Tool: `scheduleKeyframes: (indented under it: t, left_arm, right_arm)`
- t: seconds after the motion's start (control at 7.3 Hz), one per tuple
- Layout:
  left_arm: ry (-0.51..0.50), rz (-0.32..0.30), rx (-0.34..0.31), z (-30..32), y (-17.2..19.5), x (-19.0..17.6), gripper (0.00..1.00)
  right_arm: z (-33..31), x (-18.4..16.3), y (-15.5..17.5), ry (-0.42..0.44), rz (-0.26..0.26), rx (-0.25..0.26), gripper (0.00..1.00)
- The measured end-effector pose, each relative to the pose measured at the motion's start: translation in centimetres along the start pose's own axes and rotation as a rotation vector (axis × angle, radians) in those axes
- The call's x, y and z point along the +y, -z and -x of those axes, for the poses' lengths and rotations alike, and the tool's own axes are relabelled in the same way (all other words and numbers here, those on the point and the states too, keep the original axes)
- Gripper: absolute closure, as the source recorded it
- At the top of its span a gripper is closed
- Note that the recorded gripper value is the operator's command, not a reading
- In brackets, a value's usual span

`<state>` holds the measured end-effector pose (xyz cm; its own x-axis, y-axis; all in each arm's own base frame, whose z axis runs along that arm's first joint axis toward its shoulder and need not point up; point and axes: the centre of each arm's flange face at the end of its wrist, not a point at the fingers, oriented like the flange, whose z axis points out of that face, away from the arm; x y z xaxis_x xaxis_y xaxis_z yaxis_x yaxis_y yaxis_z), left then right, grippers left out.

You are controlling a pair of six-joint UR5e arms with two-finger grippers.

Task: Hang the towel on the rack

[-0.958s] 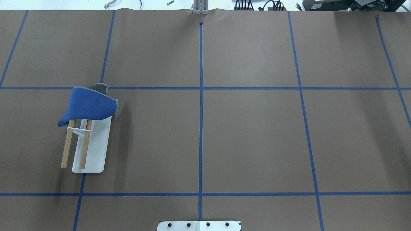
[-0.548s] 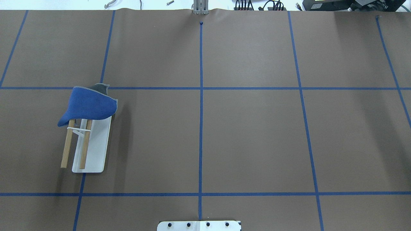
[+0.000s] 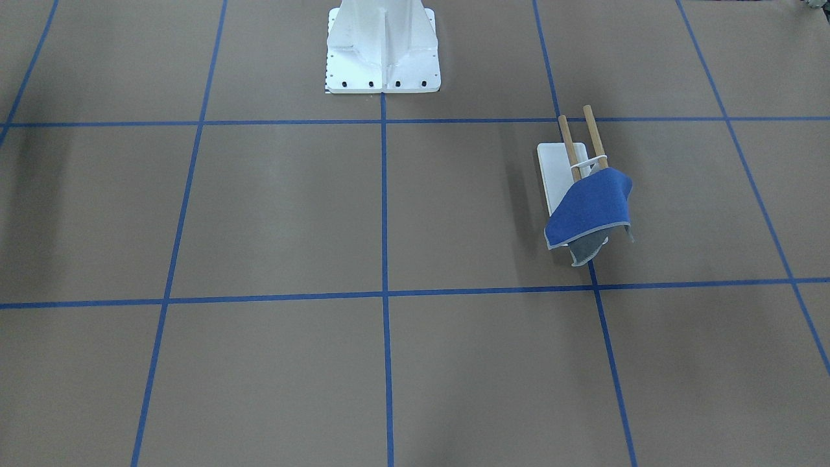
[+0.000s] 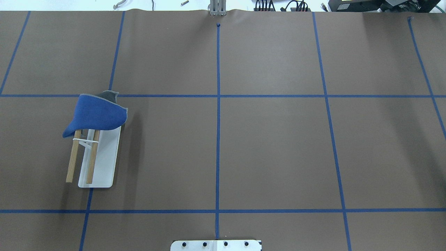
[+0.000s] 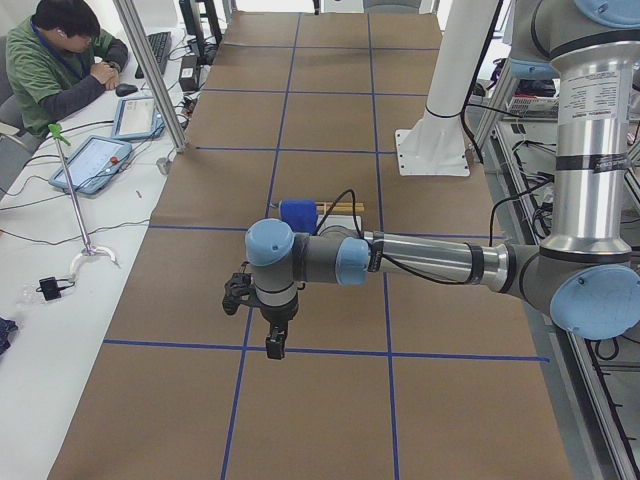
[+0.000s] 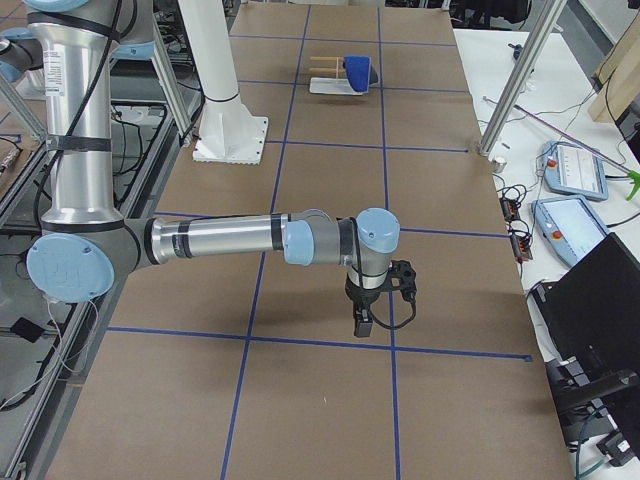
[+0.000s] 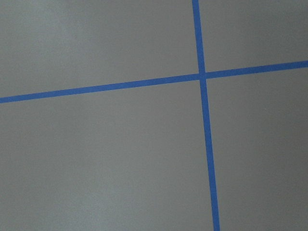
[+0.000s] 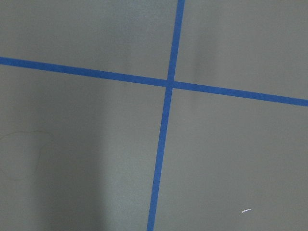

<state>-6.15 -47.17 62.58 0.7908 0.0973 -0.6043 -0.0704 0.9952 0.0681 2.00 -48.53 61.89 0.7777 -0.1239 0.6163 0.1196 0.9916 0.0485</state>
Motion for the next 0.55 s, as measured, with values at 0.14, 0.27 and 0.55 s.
scheduleKeyframes:
  t: [0.14, 0.27, 0.55]
  left_arm:
    - [0.005, 0.004, -0.001, 0.12, -0.14, 0.07, 0.01]
    - [0.012, 0.009, -0.004, 0.32, -0.36, 0.16, 0.01]
    - [0.02, 0.015, -0.006, 0.57, -0.59, 0.47, 0.01]
  right_arm:
    - [0.3, -0.09, -0.09, 0.006, 0.001, 0.0, 0.0]
    - [0.45, -0.14, -0.06, 0.009, 0.001, 0.002, 0.0]
    - [0.56, -0.17, 0.04, 0.01, -0.001, 0.004, 0.0]
